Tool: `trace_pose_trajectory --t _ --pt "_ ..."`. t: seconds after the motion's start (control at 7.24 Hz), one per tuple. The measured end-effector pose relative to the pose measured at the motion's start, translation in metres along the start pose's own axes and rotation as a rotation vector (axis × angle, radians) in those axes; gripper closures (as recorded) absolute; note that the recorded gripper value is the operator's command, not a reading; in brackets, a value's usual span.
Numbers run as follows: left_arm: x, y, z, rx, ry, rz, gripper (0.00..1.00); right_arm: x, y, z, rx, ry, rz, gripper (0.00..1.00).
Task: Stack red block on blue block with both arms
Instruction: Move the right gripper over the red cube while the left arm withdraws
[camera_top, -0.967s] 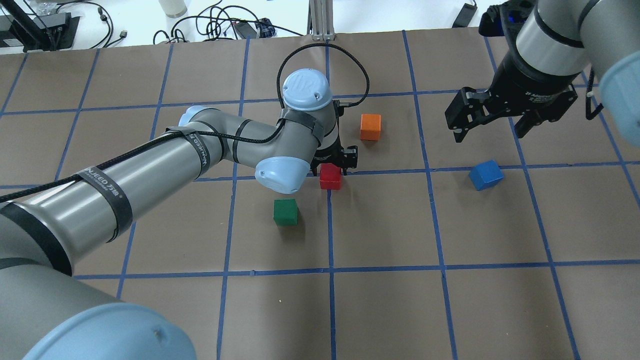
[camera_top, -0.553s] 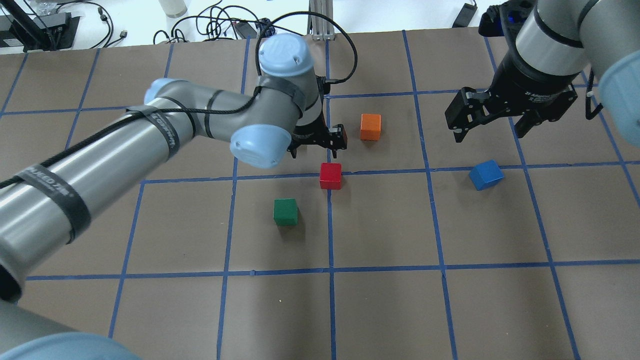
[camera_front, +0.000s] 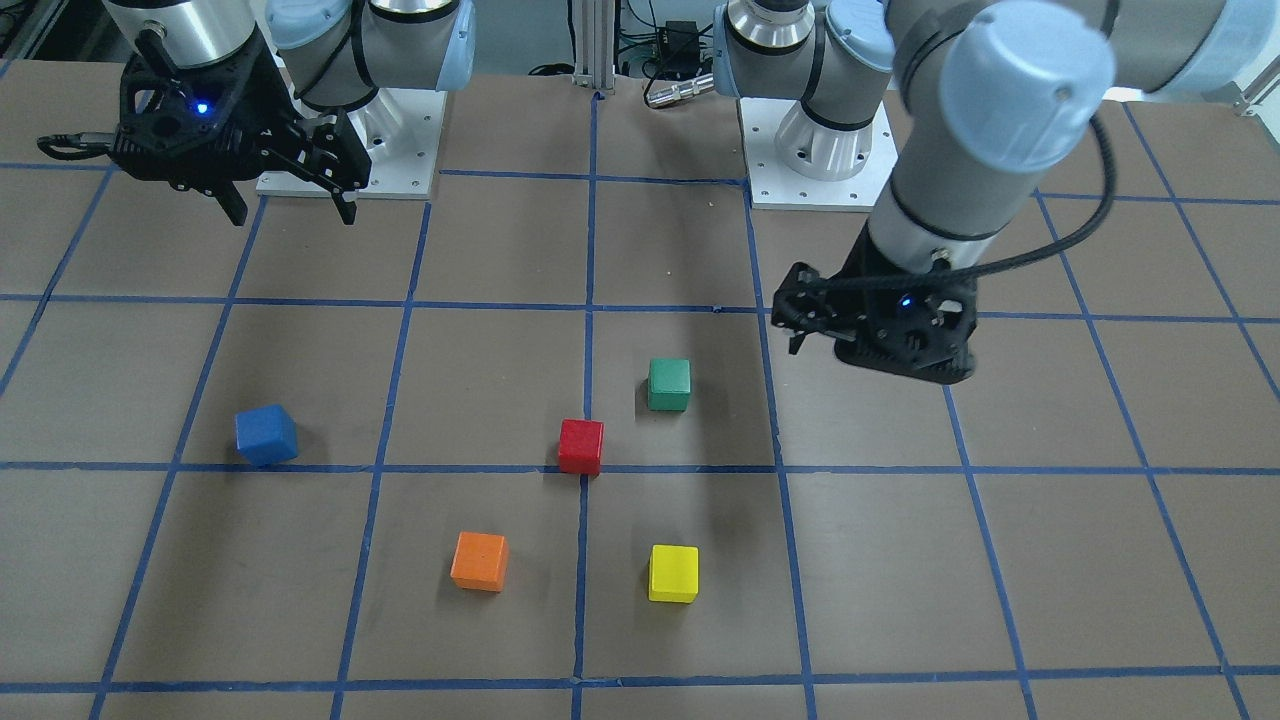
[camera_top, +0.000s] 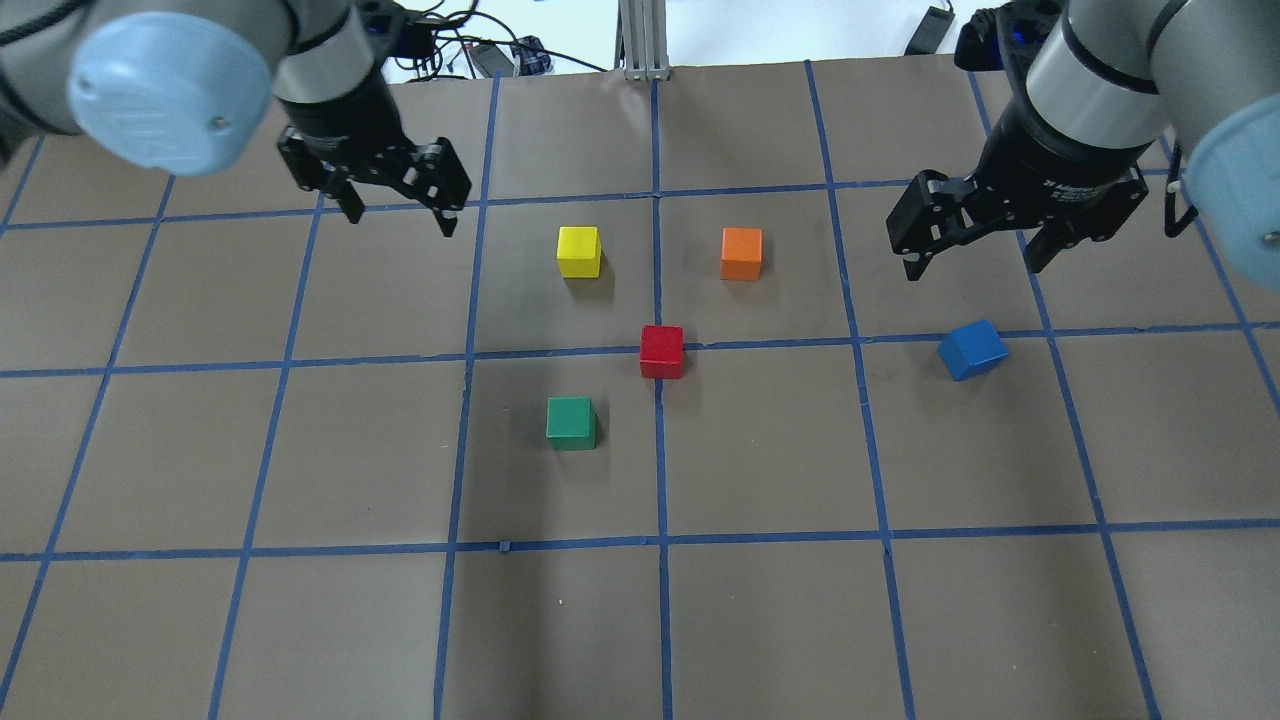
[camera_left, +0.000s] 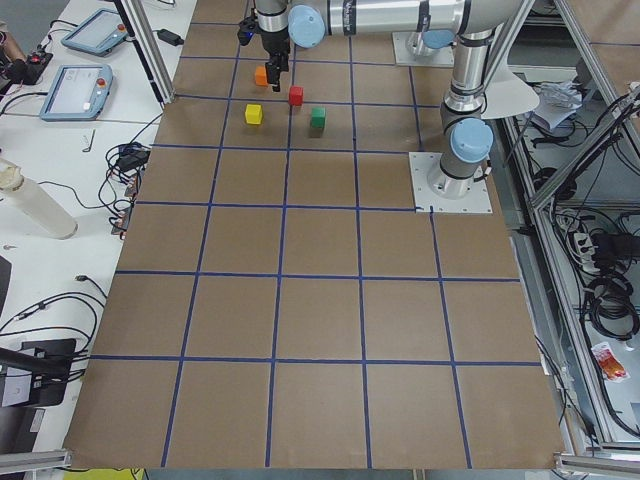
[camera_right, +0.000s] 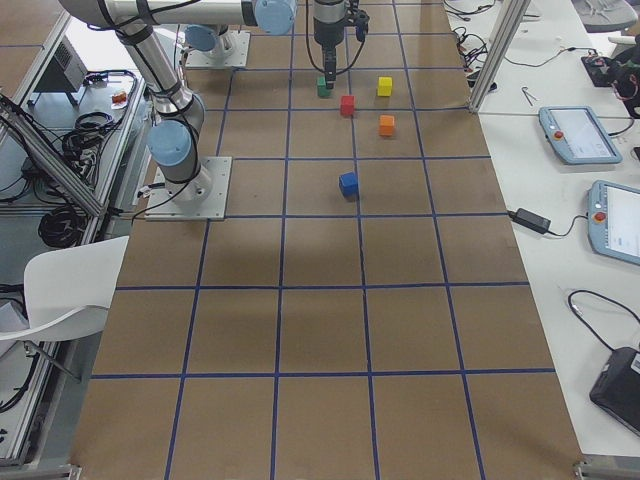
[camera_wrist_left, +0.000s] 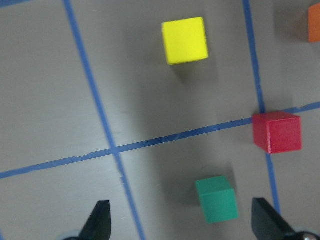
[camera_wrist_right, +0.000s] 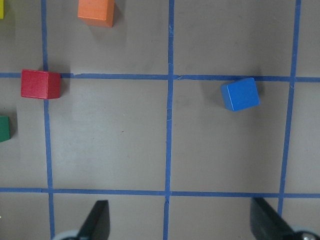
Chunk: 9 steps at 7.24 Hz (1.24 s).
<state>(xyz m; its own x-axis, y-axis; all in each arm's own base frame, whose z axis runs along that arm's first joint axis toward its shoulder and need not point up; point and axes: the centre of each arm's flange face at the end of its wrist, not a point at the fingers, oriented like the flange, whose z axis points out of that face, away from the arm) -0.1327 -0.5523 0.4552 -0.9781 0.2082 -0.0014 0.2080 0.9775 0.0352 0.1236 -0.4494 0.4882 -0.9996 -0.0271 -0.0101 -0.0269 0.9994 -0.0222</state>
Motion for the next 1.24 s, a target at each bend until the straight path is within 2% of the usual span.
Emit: trace_pose_trajectory --t 0.28,0.55,0.97,1.24 --pt "-0.012 0.042 -0.047 0.027 -0.01 -0.032 0.0 -0.006 -0.004 0.02 -0.031 -0.012 0.017 0.0" --pt "-0.006 0.056 -0.057 0.039 -0.011 -0.098 0.0 -0.035 -0.01 0.042 -0.034 -0.015 0.037 0.0" --pt "0.012 0.061 -0.051 0.034 -0.008 -0.117 0.0 -0.114 -0.024 0.085 0.006 -0.01 0.09 0.0" --pt "0.014 0.06 -0.049 0.038 -0.009 -0.116 0.0 -0.165 -0.04 0.124 0.065 -0.028 0.121 0.0"
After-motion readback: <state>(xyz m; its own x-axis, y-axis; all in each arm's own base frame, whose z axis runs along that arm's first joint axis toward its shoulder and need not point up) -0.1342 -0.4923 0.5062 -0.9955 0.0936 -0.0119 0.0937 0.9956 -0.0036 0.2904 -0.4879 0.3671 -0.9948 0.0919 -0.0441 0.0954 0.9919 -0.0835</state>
